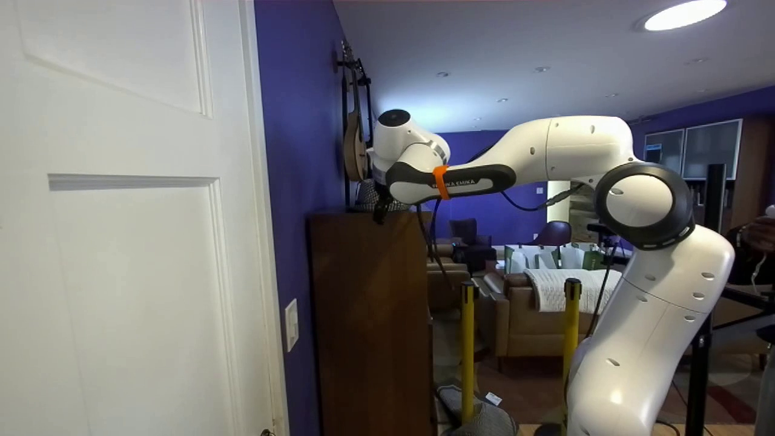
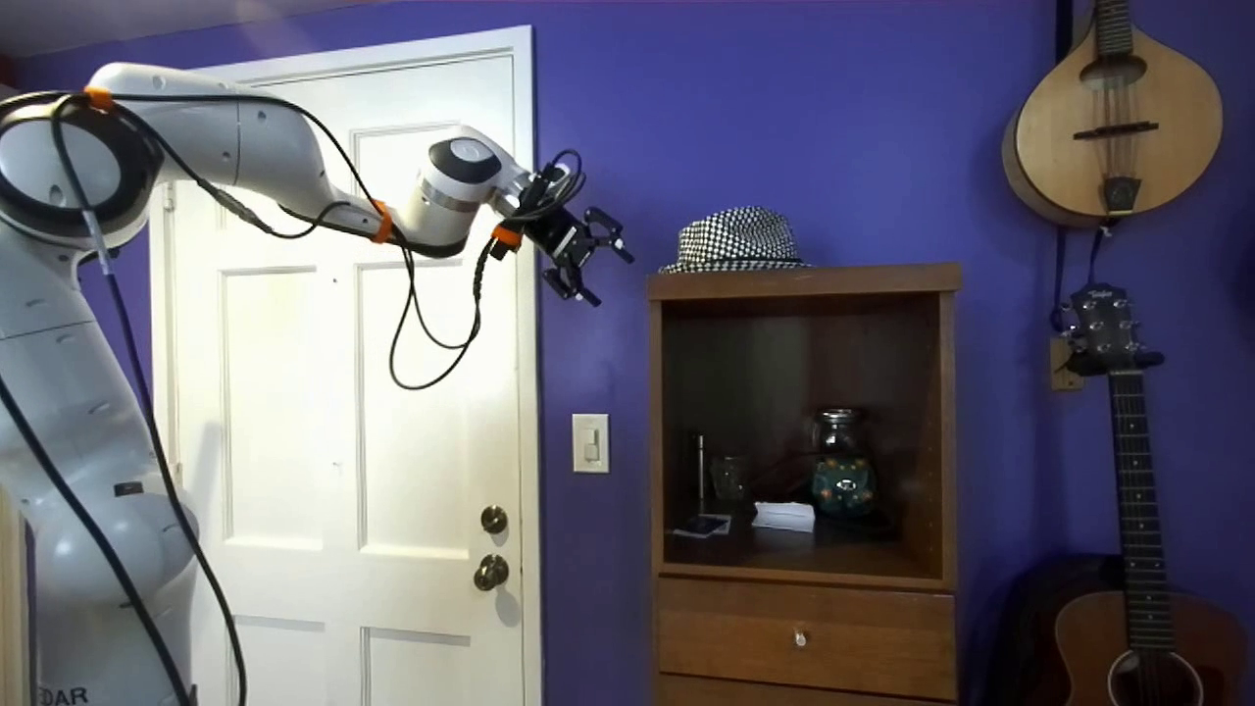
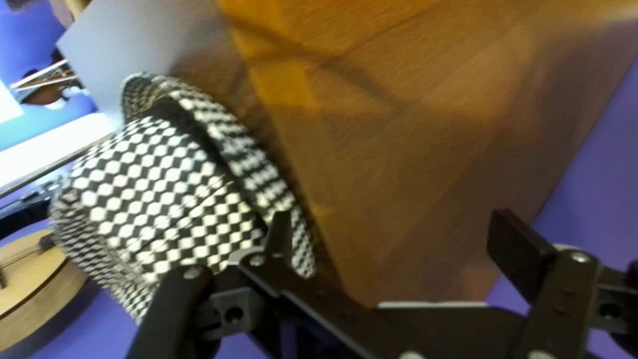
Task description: Hang the hat on the door
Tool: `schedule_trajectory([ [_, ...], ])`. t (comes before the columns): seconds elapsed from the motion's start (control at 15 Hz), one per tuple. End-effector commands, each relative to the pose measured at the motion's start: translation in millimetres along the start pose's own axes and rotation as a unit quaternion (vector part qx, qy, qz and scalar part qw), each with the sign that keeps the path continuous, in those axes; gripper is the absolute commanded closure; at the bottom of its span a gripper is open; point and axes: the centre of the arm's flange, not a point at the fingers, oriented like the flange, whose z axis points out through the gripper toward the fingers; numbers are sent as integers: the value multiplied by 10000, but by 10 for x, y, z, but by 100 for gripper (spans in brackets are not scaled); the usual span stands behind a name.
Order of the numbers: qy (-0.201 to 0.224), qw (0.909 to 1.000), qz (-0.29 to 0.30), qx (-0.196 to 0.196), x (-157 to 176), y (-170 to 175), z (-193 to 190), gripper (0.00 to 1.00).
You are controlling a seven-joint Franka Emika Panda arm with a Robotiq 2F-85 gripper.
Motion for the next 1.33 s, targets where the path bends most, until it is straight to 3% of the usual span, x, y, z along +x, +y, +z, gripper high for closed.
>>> schedule_trajectory([
  [0.0,753,9947,433,-548,214,512,-119,0],
  [0.2,1069,9887,865,-597,285,865,-188,0],
  [0.53,1051,9825,1514,-274,347,1215,-49,0],
  [0.87,1081,9748,1943,195,382,1362,131,0],
  [1.2,1428,9665,1977,806,397,1382,229,0],
  [1.27,1468,9654,1970,874,400,1382,241,4],
])
